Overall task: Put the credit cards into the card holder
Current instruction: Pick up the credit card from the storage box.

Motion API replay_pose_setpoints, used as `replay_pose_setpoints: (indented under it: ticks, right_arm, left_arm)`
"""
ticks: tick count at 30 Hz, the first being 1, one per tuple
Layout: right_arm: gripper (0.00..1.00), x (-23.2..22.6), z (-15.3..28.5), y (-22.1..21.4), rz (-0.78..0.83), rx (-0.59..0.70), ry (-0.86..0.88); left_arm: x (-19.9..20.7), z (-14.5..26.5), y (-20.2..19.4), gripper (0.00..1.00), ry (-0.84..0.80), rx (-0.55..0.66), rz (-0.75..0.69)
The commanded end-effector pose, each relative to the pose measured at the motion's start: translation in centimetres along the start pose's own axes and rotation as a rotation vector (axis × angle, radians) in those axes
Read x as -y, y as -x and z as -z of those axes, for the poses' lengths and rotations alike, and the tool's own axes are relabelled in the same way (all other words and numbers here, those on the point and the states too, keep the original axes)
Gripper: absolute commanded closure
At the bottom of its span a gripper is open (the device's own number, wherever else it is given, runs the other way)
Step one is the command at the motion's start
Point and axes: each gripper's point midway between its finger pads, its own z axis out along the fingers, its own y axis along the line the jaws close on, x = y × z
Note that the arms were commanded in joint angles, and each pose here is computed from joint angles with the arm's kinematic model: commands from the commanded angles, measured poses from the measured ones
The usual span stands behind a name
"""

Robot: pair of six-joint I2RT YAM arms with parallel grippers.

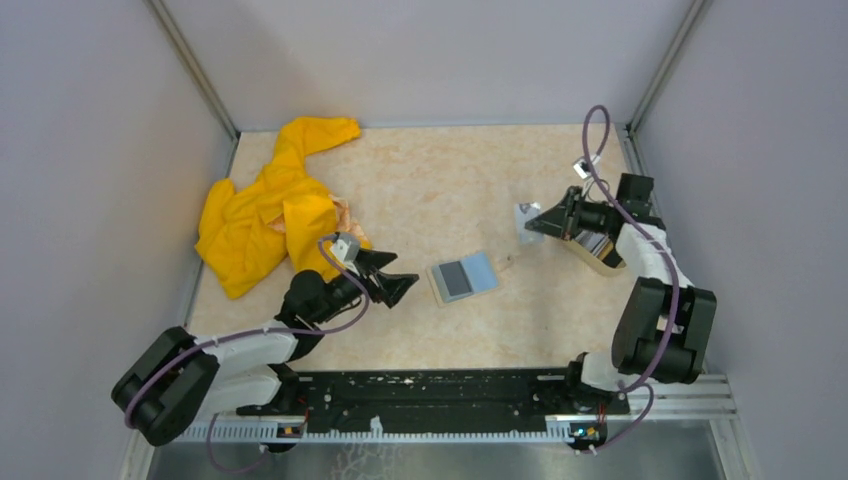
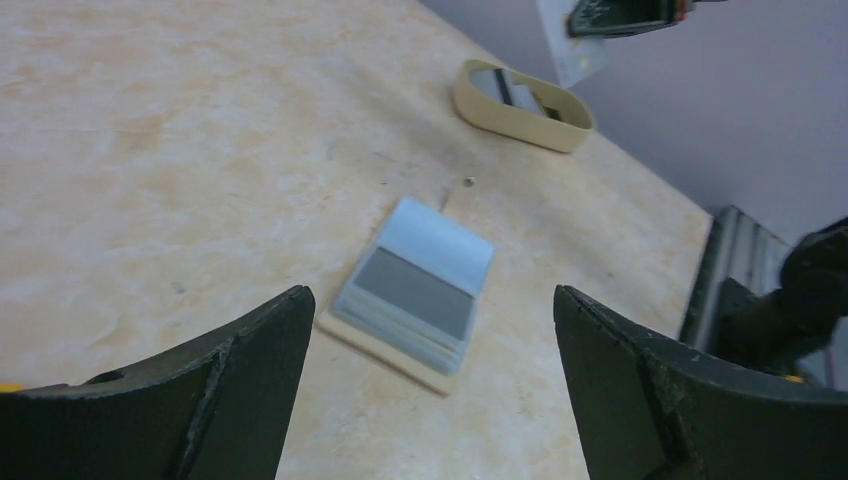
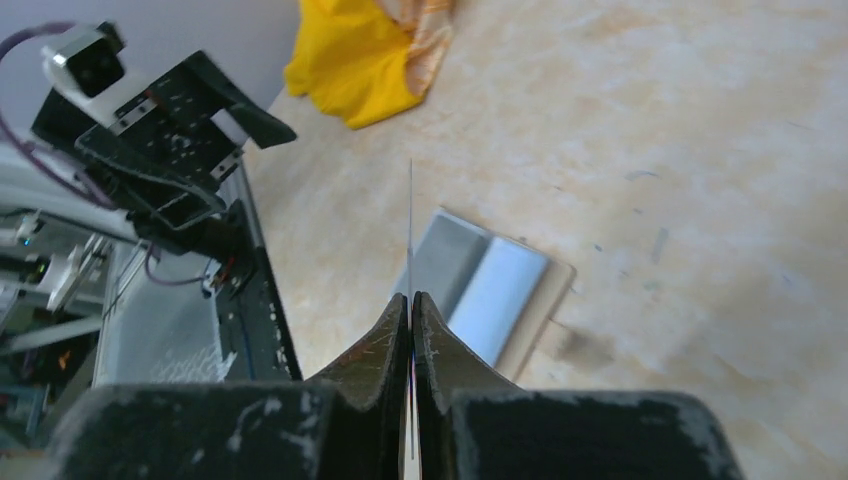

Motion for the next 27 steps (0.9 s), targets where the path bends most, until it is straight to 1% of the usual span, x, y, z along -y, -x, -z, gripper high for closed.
replay_pose_setpoints:
  ticks: [1, 4, 7, 8, 11, 13, 17, 25, 27]
  right_arm:
    - [1.0, -5.6, -2.1, 0.3, 0.208, -0.016, 0.237]
    - [1.0, -8.0, -3.6, -0.5, 0.215, -0.062, 0.324]
    - [1.0, -9.9, -4.5, -0.9, 0.226, -0.094, 0.377]
    - [1.0, -10.5, -4.7, -1.0, 0.204, -0.104, 0.386]
    - [1.0, -12.1, -5.3, -1.2, 0.185, -0.12, 0.411]
    - [1.0, -13.1, -5.5, -1.2, 0.194, -0.114, 0.424]
    - [1.0, -14.9, -5.7, -1.1, 0.228, -0.093, 0.448]
    - [1.0, -16.3, -6.2, -1.8, 0.23, -0.113, 0.475]
    - [1.0, -16.5, -6.5, -2.1, 0.231, -0.119, 0.482]
  left_arm:
    - [6.1, 0.1, 2.4, 0.07, -0.311, 0.06, 0.124]
    - [7.9, -0.3, 3.1, 0.1, -0.392, 0.073, 0.22]
    - [9.8, -0.4, 3.8, 0.12, -0.457, 0.15, 0.218]
    - [10.5, -0.7, 3.8, 0.13, -0.471, 0.169, 0.214]
    - [11.6, -1.8, 3.5, 0.16, -0.474, 0.197, 0.188]
    - [12.0, -2.7, 3.4, 0.16, -0.464, 0.212, 0.177]
    - [12.7, -4.1, 3.8, 0.21, -0.467, 0.266, 0.154]
    - [13.5, -7.4, 3.9, 0.33, -0.46, 0.309, 0.177]
    - [13.7, -7.8, 4.1, 0.34, -0.466, 0.317, 0.18]
